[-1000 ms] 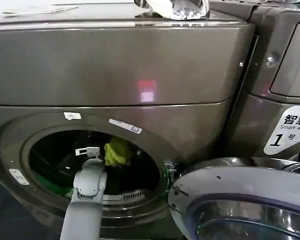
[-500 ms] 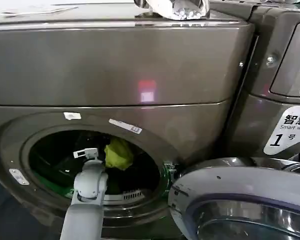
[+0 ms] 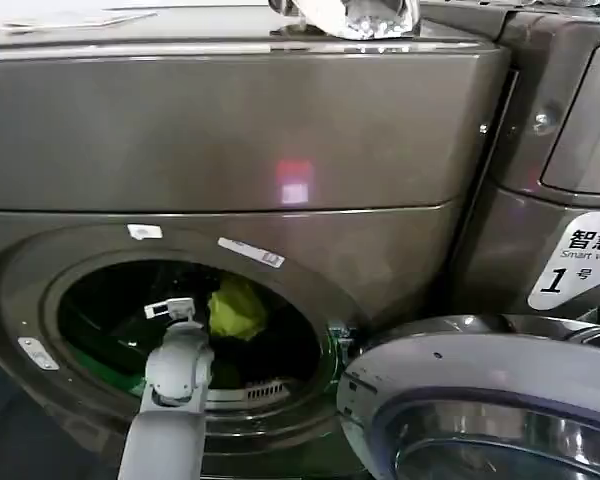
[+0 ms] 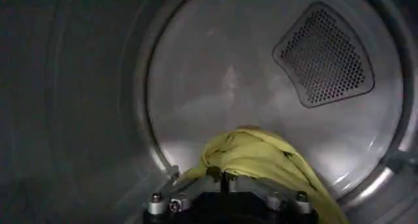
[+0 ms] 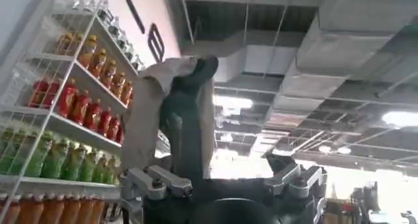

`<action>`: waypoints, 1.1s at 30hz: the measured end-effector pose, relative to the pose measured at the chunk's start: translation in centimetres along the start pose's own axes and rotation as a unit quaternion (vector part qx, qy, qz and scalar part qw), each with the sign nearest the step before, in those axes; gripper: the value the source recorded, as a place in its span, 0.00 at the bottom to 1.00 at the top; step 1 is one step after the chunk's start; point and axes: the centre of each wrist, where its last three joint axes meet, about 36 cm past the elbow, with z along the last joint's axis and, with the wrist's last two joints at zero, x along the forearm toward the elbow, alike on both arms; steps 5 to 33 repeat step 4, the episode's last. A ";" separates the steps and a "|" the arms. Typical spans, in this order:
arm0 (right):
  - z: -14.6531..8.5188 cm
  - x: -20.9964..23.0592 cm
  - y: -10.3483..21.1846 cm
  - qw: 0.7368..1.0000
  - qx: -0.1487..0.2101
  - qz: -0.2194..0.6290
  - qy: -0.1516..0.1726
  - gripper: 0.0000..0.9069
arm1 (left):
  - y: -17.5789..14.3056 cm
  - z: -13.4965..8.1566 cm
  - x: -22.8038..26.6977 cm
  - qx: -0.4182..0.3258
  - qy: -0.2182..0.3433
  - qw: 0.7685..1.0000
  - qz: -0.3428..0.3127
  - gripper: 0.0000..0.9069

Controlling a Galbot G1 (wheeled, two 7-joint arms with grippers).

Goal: Grasp the clothes from the dryer.

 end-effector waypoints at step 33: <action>-0.3 0.0 -0.1 1.000 -0.002 0.004 0.005 1.00 | 0.2 0.0 -0.1 -0.002 -0.001 1.000 0.000 0.00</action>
